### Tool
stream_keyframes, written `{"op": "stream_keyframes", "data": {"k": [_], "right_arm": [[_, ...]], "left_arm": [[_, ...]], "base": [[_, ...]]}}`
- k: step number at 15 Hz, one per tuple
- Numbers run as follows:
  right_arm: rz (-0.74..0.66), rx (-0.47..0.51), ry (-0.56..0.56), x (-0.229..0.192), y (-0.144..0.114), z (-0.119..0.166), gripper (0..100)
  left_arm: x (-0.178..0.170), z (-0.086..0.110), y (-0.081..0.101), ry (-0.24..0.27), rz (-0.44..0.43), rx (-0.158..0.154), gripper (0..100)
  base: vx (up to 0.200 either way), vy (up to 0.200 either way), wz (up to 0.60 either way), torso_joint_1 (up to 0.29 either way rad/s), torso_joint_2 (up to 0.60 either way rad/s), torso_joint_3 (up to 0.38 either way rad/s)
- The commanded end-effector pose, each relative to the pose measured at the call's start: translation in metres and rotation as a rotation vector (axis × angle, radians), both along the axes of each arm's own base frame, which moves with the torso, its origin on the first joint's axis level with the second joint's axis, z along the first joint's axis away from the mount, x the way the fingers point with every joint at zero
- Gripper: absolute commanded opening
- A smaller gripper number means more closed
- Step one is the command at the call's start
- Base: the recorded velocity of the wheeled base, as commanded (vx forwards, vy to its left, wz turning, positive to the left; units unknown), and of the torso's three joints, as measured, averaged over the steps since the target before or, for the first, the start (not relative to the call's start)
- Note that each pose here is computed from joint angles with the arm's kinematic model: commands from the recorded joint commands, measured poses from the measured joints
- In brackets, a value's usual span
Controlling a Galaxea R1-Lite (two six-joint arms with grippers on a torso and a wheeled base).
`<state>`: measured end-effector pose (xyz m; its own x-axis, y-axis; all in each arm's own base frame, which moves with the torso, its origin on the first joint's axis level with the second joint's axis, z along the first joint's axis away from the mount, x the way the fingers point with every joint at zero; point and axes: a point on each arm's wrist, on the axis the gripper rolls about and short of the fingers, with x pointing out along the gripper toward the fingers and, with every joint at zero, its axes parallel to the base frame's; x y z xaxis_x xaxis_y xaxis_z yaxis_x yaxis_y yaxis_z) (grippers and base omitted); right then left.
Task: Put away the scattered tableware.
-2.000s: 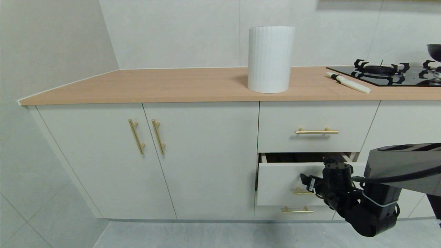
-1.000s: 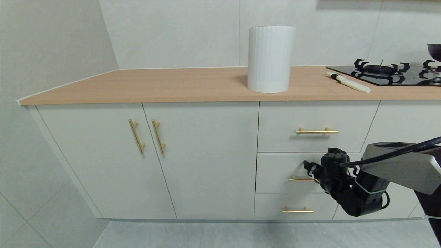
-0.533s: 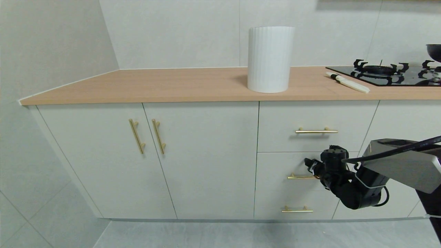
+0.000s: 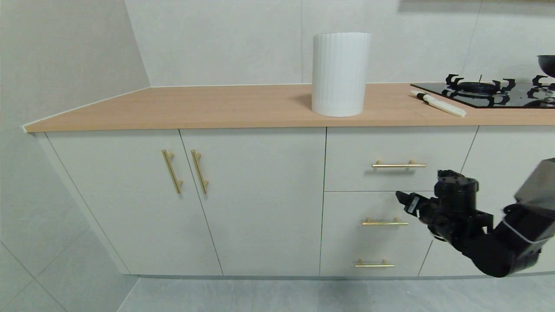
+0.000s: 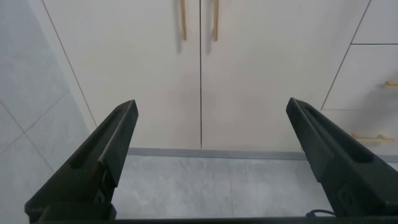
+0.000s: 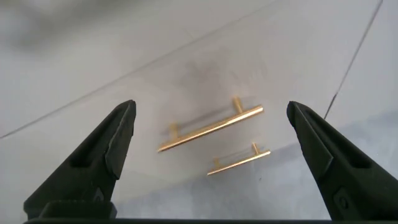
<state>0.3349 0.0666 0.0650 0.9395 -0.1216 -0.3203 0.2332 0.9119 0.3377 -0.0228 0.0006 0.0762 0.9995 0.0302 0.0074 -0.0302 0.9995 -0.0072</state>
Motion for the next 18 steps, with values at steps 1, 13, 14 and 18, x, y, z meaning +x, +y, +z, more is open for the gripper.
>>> {"op": "stream_keyframes", "data": {"k": [1,13,14,18], "right_arm": [[0.037,-0.078,-0.172,-0.087,-0.010,0.078,100],[-0.186,-0.479,-0.306,-0.360,-0.077,0.127,100],[-0.183,-0.483,-0.313,-0.367,-0.077,0.125,100],[-0.197,-0.552,-0.385,-0.403,-0.076,0.103,100]], "left_arm": [[0.000,0.000,0.000,0.000,0.000,-0.001,100],[0.000,0.000,0.000,0.000,0.000,-0.001,100],[0.000,0.000,0.000,0.000,0.000,-0.001,100],[0.000,0.000,0.000,0.000,0.000,-0.001,100]], "base": [[0.000,0.000,0.00,0.000,0.00,0.000],[0.000,0.000,0.00,0.000,0.00,0.000],[0.000,0.000,0.00,0.000,0.00,0.000],[0.000,0.000,0.00,0.000,0.00,0.000]]}}
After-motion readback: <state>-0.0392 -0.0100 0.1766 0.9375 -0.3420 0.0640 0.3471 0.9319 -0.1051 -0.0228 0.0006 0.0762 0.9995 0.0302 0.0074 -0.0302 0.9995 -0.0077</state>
